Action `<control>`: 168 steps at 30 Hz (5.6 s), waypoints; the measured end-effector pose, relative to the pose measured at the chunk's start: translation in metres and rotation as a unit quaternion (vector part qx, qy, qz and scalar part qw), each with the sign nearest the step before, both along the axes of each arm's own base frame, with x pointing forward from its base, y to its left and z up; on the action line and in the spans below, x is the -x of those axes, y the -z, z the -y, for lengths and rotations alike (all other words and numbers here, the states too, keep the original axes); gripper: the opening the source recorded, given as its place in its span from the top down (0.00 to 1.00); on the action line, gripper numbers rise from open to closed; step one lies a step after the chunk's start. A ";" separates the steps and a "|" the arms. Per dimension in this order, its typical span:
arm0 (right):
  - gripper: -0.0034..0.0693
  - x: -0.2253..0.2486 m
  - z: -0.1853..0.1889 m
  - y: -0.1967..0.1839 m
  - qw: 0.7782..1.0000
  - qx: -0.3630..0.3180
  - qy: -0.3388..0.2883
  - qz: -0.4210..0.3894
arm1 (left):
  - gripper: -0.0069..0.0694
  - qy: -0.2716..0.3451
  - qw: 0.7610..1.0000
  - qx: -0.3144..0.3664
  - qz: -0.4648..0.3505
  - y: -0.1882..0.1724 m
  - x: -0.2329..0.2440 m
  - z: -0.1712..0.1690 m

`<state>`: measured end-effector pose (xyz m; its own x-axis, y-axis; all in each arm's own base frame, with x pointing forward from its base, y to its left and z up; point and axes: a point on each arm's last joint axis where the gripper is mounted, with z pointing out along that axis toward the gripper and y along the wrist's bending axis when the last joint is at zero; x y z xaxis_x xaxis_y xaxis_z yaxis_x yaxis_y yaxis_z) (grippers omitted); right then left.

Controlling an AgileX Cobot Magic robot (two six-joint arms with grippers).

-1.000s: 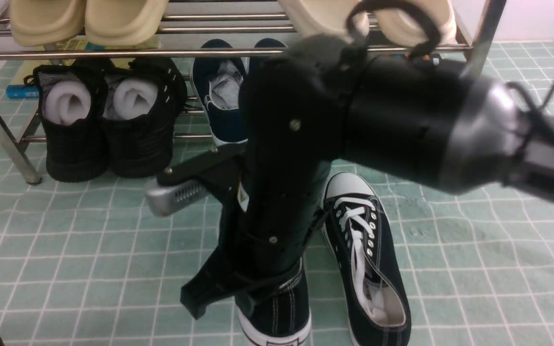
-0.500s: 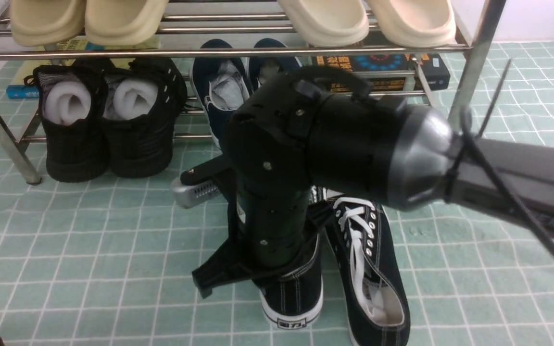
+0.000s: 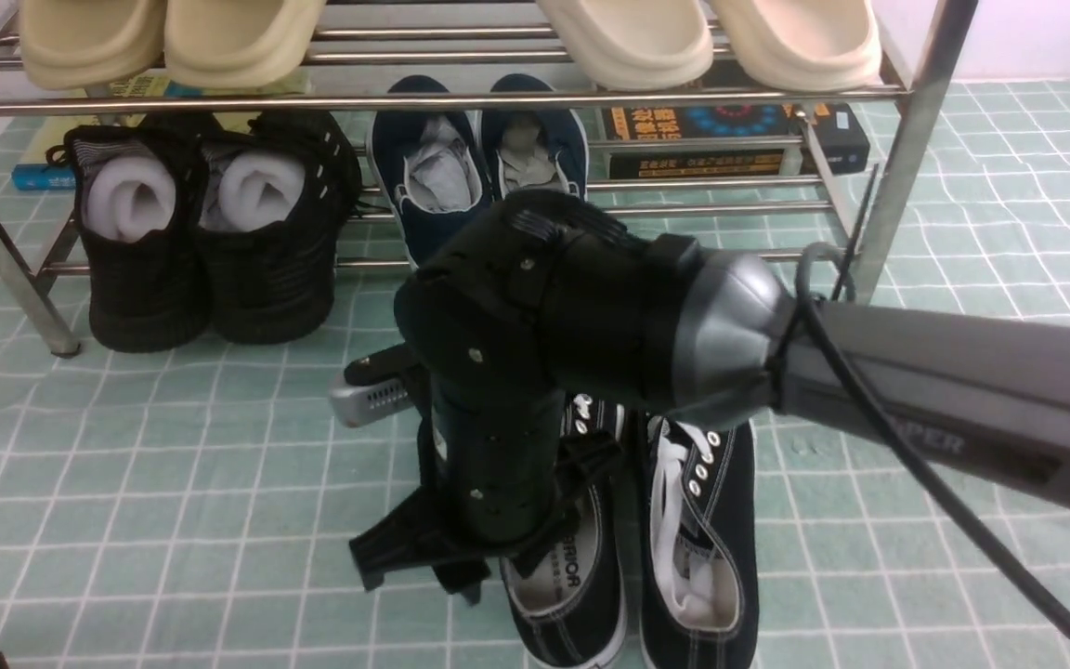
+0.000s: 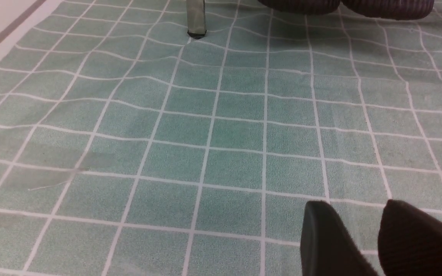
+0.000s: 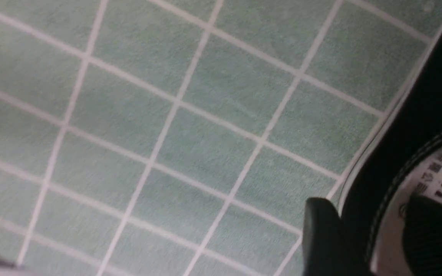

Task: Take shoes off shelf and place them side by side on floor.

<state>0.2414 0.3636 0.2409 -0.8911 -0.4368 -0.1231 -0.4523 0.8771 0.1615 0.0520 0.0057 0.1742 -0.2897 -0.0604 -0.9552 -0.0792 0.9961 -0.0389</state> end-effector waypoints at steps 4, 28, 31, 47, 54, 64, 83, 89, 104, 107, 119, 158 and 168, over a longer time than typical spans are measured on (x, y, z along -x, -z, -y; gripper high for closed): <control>0.49 0.001 -0.001 -0.034 0.998 -0.038 -0.031 0.029 | 0.59 0.000 1.000 0.000 0.000 0.000 0.000 0.000; 0.51 -0.007 -0.005 0.017 0.999 0.031 -0.010 0.008 | 0.59 0.000 1.000 -0.001 0.000 0.000 0.000 0.000; 0.51 -0.009 -0.006 0.026 0.999 0.043 -0.006 0.008 | 0.59 0.000 1.000 -0.001 0.000 0.000 0.000 0.000; 0.95 -0.013 -0.011 0.014 0.999 0.025 0.004 0.021 | 0.59 0.000 1.000 -0.001 0.000 0.000 0.000 0.000; 0.95 -0.012 -0.010 0.007 1.000 0.020 0.006 0.021 | 0.59 0.000 1.000 -0.001 0.000 0.000 0.000 0.000; 0.68 -0.011 -0.013 0.007 1.000 0.012 0.004 0.015 | 0.59 0.000 1.000 -0.001 0.000 0.000 0.000 0.000; 0.97 0.040 0.117 -0.207 0.953 -0.150 -0.121 0.232 | 0.59 0.000 1.000 0.000 0.000 0.000 0.000 0.000; 0.97 0.091 0.188 -0.206 0.952 -0.139 -0.118 0.245 | 0.59 0.000 1.000 0.000 0.000 0.000 0.000 0.000; 0.97 0.135 0.241 -0.097 0.833 -0.333 -0.057 0.439 | 0.59 0.000 1.000 -0.001 0.000 0.000 0.000 0.000; 0.97 0.136 0.244 -0.080 0.809 -0.353 -0.046 0.468 | 0.59 0.000 1.000 -0.001 0.000 0.000 0.000 0.000; 0.96 0.139 0.247 -0.041 0.817 -0.345 -0.045 0.460 | 0.59 0.000 1.000 -0.001 0.000 0.000 0.000 0.000; 0.92 0.190 0.362 0.067 0.794 -0.119 0.313 0.507 | 0.59 0.000 1.000 -0.001 0.000 0.000 0.000 0.000; 0.90 0.190 0.362 0.067 0.794 -0.120 0.313 0.507 | 0.59 0.000 1.000 -0.001 0.000 0.000 0.000 0.000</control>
<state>0.0512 0.0016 0.1741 -0.3149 0.1967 -0.9285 0.0565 0.9804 0.1886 0.0520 0.0058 0.1742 -0.2897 -0.0590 -0.9553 -0.0793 0.9961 -0.0375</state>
